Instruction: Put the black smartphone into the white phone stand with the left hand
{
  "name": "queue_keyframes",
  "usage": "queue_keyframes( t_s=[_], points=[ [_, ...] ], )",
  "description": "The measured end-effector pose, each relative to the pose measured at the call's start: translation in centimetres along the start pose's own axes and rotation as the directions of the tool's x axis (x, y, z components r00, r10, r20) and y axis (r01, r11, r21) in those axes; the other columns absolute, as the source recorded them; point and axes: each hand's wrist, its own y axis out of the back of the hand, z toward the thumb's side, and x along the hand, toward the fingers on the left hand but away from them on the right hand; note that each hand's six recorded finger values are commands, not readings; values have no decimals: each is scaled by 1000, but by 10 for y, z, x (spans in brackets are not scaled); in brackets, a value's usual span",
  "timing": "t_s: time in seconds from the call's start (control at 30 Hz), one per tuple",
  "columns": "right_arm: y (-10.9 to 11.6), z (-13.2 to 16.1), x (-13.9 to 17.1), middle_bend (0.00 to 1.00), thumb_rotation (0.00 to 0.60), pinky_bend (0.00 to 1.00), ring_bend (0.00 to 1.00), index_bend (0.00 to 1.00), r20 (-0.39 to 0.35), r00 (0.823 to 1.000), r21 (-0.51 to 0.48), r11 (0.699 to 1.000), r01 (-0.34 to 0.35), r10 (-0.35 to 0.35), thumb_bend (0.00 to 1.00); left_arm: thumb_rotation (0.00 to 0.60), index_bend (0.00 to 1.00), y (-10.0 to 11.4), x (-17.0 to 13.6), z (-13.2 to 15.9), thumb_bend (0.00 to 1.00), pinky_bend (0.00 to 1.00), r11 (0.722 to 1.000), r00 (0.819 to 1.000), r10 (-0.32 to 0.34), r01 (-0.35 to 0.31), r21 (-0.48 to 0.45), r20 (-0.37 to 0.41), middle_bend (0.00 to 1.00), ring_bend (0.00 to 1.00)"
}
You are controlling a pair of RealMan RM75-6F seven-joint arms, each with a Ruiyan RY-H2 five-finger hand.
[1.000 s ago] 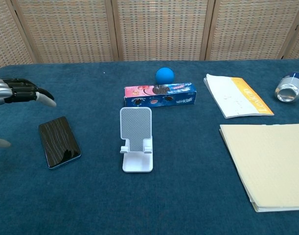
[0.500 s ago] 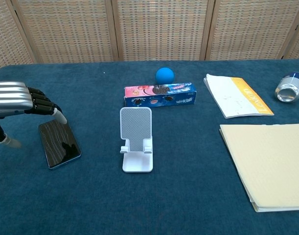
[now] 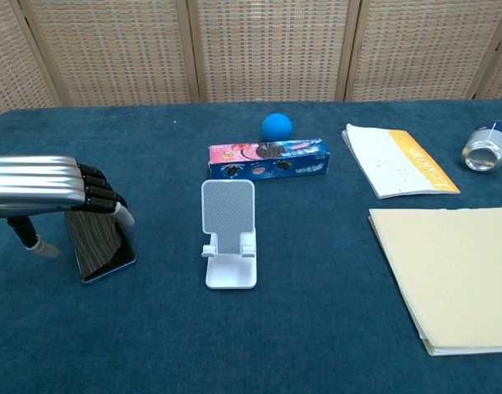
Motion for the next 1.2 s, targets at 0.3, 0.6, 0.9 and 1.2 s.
queue_keyframes(
  t_s=[0.3,0.6,0.9,1.2],
  points=[
    [-1,-1,-1,0,600,0,0,0,3,1000,3,1000,-1,1,0,600,198,-5,7,3,0,259,999,999,-28,28,16,26,246,296],
    [-2,-2,-1,0,600,0,0,0,6,1000,4,1000,-5,5,0,600,214,-7,17,3,0,251,999,999,-36,36,39,21,250,294],
    [-2,-3,-2,0,600,0,0,0,7,1000,0,1000,-10,10,0,600,375,-13,20,6,0,301,997,998,-55,54,47,19,355,366],
    [0,-2,0,0,600,0,0,0,1,1000,-11,1000,-10,10,0,600,642,-3,16,6,0,425,999,1000,9,-9,45,4,558,537]
  ],
)
